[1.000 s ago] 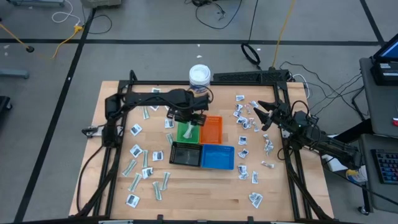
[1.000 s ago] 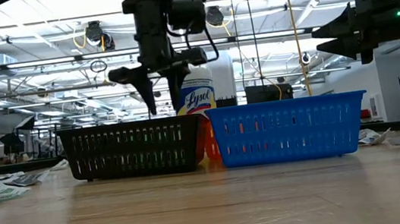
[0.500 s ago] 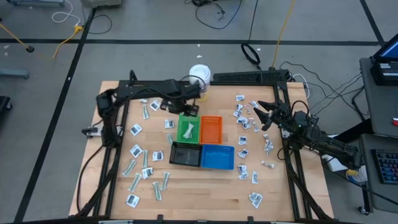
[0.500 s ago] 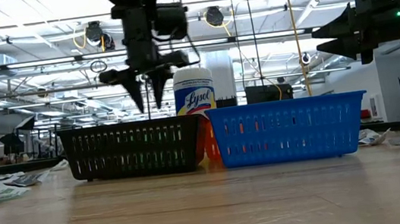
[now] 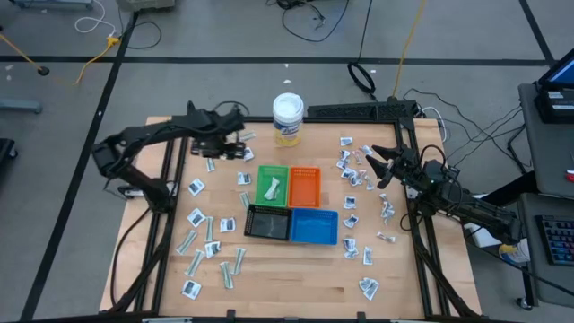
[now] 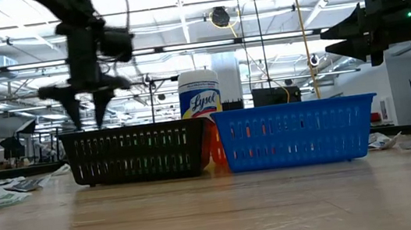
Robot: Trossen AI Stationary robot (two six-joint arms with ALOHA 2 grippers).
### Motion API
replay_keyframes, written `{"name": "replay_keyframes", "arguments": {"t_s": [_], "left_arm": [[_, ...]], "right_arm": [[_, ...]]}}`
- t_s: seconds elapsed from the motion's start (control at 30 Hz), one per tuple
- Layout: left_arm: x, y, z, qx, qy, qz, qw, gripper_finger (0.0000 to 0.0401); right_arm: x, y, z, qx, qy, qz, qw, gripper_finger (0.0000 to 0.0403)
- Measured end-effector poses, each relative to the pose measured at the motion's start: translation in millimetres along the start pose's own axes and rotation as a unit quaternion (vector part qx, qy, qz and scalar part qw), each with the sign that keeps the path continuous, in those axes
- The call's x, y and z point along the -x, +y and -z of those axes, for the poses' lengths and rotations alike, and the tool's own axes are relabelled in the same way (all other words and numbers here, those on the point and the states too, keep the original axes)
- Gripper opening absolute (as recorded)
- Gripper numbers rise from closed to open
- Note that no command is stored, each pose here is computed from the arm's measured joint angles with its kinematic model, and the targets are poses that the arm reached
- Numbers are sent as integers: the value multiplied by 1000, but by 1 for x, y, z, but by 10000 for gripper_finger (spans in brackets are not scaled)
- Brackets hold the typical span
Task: Pick & Place First Aid Supplies
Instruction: Put the bandage pack into the green bin
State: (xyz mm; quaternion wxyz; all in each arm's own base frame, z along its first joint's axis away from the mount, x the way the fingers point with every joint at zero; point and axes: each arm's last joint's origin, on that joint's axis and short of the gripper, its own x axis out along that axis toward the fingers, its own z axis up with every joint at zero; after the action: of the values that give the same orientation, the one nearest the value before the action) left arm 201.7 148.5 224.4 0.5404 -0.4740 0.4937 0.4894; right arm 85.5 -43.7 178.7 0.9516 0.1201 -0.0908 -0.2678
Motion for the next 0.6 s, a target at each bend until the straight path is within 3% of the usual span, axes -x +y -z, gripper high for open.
{"name": "replay_keyframes", "arguments": {"t_s": [0.23,0.6], "left_arm": [[-8,47,-1,34,4,-14,999,194],[-33,52,-1,42,-23,0,999,196]], "right_arm": [[0,0,0,0,0,0,1000,242],[0,0,0,0,0,0,1000,242]]}}
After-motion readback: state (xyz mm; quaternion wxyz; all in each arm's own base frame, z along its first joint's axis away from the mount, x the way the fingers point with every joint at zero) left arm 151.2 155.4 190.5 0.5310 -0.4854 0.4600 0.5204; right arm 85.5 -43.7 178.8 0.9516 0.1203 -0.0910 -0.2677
